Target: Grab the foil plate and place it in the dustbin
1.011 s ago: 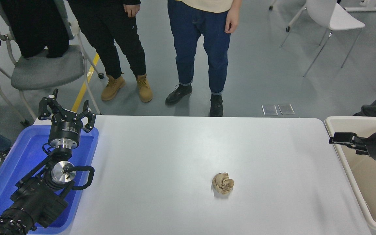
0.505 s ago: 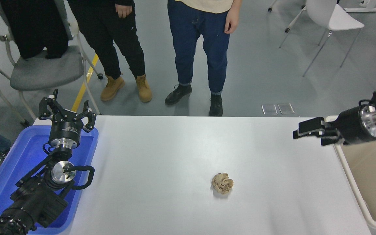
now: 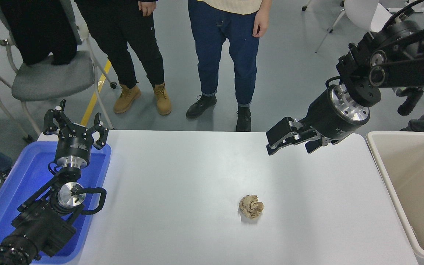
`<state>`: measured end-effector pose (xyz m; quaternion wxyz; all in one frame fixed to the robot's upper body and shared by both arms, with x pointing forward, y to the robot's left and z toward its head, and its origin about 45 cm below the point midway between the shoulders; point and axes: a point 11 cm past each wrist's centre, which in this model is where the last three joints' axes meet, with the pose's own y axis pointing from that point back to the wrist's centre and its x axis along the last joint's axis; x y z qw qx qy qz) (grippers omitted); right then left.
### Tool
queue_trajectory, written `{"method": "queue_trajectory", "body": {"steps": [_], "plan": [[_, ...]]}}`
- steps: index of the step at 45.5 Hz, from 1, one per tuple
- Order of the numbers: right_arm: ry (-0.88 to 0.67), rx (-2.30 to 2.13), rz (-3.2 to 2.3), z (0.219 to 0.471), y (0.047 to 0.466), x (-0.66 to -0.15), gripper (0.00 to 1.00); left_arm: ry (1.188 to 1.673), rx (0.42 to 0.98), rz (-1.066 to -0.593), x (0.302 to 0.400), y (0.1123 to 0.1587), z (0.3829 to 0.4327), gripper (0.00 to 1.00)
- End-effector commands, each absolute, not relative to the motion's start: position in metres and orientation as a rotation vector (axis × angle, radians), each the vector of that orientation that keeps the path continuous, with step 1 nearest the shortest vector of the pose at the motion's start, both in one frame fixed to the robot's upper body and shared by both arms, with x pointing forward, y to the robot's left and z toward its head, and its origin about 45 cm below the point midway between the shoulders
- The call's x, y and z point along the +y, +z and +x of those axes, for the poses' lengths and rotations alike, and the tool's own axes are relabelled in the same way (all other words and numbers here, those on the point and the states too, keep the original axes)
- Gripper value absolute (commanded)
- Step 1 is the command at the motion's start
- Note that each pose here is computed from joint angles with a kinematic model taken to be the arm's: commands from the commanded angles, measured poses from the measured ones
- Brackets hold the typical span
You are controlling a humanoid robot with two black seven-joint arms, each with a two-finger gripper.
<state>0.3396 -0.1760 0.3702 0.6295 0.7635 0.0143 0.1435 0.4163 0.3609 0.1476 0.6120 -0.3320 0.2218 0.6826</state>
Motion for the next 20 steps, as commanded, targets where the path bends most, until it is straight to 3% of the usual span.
{"method": "queue_trajectory", "body": {"steps": [1, 20], "plan": [[0.307, 0.025, 1.649, 0.336, 0.391, -0.181, 1.0, 1.575, 0.512, -0.765, 0.3608, 0.1475, 0.4163, 0.99], [0.239, -0.02, 1.6, 0.331, 0.398, -0.207, 1.0, 1.575, 0.511, -0.766, 0.361, 0.1476, 0.4163, 0.99]]}}
